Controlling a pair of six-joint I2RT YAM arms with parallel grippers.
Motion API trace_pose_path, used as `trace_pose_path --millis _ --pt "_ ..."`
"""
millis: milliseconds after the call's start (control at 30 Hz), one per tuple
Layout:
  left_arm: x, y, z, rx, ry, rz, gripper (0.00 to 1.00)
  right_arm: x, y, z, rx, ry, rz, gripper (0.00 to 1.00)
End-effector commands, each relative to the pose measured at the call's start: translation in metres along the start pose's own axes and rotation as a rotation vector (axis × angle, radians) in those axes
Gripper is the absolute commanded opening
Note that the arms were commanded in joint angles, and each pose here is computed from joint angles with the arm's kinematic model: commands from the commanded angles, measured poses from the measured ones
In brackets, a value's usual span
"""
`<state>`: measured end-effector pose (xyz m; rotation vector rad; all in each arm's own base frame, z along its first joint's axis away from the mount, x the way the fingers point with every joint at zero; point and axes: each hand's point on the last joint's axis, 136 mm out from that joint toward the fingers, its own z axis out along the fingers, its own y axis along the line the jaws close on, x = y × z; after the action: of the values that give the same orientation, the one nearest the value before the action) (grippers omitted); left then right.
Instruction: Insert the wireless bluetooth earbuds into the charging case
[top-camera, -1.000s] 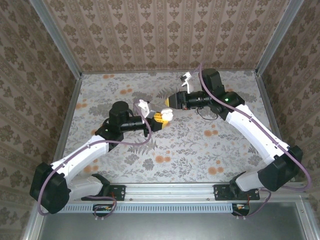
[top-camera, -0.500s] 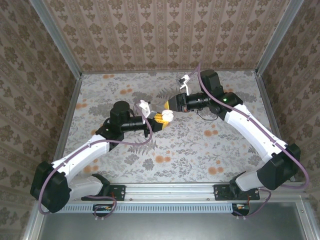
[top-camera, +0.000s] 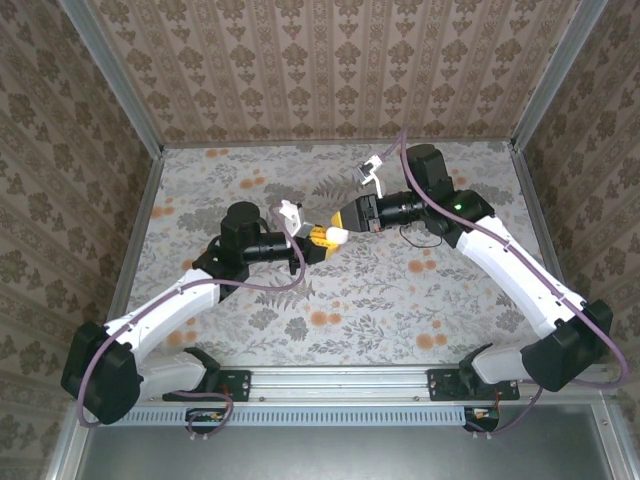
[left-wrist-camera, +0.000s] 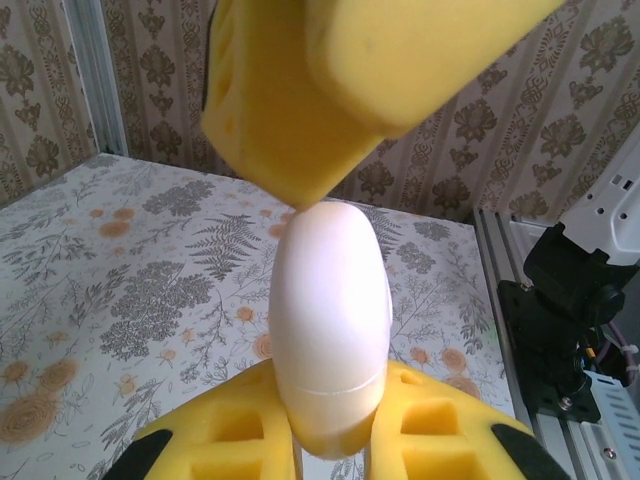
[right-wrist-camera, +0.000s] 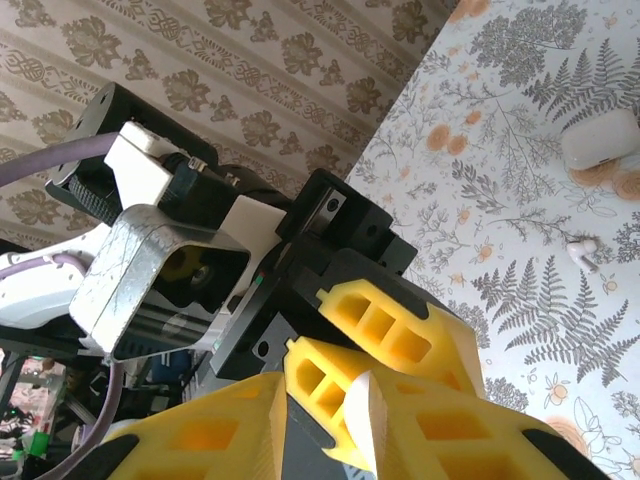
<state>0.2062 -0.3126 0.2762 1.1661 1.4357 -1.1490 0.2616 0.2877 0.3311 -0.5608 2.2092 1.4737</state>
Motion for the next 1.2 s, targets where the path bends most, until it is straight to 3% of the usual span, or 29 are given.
trace_pose_path --millis 0,233,500,700,1167 --pt "-0.019 0.008 -0.002 -0.032 -0.051 0.024 0.00 0.010 0.004 -0.003 0.012 0.020 -0.009 0.31" --pt "-0.012 0.032 -0.011 -0.129 -0.037 -0.087 0.00 -0.015 -0.003 -0.025 0.114 -0.126 -0.074 0.37" --pt "0.013 0.089 -0.012 -0.269 0.044 -0.318 0.00 -0.021 -0.084 -0.068 0.459 -0.292 0.048 0.46" --pt "0.047 0.134 0.008 -0.309 0.119 -0.456 0.00 0.000 -0.136 -0.082 0.618 -0.258 0.147 0.49" --pt "0.126 0.223 0.076 -0.496 0.279 -0.666 0.00 0.018 -0.194 -0.095 0.677 -0.200 0.247 0.51"
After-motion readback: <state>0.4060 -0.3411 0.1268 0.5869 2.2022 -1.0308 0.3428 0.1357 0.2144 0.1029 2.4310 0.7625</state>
